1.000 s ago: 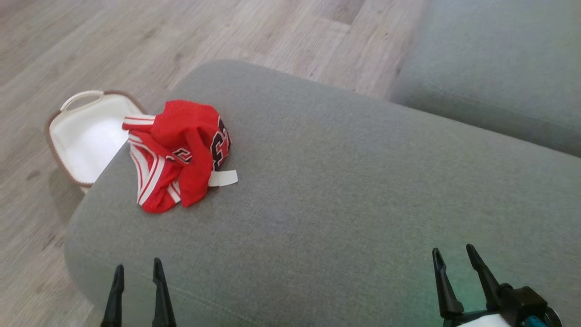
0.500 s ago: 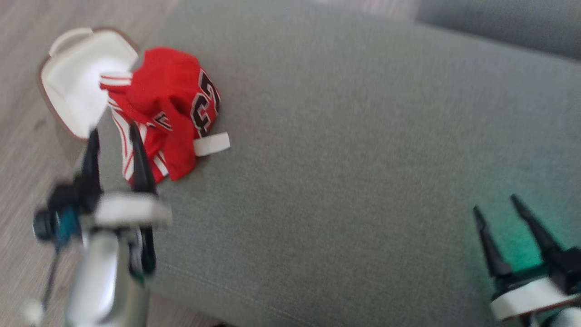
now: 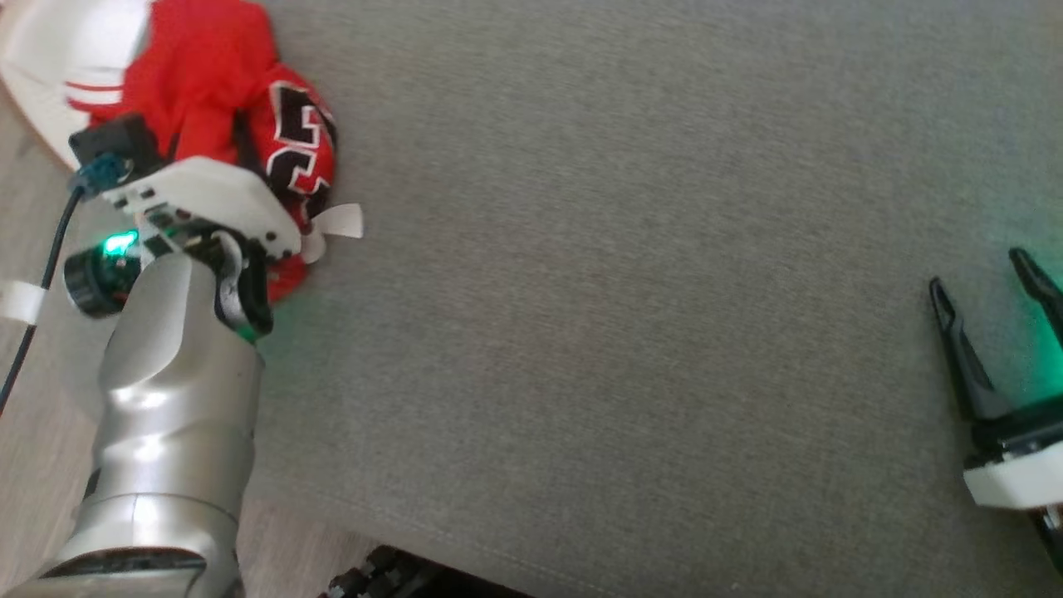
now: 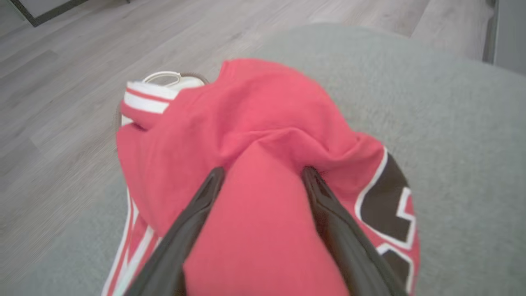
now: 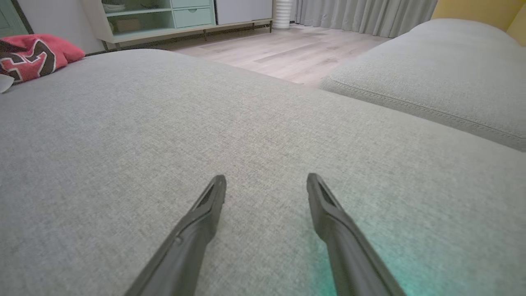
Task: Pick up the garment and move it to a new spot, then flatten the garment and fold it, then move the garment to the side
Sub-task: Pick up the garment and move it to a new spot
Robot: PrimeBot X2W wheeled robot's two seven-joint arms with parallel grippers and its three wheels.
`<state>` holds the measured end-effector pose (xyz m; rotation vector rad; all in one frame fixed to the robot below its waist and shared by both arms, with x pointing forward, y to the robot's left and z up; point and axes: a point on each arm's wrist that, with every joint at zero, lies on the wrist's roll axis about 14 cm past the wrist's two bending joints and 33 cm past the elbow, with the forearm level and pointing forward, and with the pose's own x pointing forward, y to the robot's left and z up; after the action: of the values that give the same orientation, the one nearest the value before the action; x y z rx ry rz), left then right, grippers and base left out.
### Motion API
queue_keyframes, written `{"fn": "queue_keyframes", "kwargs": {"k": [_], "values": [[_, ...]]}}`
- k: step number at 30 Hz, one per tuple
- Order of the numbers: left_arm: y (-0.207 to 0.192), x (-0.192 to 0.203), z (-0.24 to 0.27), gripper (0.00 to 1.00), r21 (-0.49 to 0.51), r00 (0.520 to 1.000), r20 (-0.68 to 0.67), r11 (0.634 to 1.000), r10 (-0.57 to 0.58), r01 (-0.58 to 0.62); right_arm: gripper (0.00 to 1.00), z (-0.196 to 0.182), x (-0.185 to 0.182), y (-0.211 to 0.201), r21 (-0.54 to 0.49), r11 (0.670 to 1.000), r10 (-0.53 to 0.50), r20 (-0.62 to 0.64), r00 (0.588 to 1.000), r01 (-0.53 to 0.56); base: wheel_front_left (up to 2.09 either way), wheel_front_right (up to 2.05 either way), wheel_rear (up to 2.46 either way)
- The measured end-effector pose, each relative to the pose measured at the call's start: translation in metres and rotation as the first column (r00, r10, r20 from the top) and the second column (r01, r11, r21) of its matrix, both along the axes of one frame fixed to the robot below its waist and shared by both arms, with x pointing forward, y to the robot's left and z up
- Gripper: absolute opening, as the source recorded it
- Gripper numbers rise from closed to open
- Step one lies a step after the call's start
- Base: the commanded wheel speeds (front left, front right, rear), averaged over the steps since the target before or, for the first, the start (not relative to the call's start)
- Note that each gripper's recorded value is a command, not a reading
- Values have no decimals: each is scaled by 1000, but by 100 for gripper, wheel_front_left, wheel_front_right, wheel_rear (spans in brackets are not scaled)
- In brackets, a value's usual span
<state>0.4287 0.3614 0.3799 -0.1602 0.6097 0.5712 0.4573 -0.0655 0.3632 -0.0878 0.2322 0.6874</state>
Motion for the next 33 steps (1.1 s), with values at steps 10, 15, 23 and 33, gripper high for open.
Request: {"fn": "queue_keyframes", "kwargs": {"k": [10,15,23,33], "values": [[6,28,48,0,160,969,200,981,-144,113,100,9,-9,-5,31,996,-79,-9,997,80,0,0,0],[-2,43,104,0,255,916,315,952,-248,170,100,21,-31,7,76,991,-106,-31,994,108,0,0,0],[-76,63,201,0,365,745,475,875,-468,317,100,68,-63,1,161,963,-222,18,975,216,0,0,0],[-278,60,219,0,230,490,584,711,-647,664,100,91,-111,-71,181,874,-465,51,884,450,0,0,0]]}}
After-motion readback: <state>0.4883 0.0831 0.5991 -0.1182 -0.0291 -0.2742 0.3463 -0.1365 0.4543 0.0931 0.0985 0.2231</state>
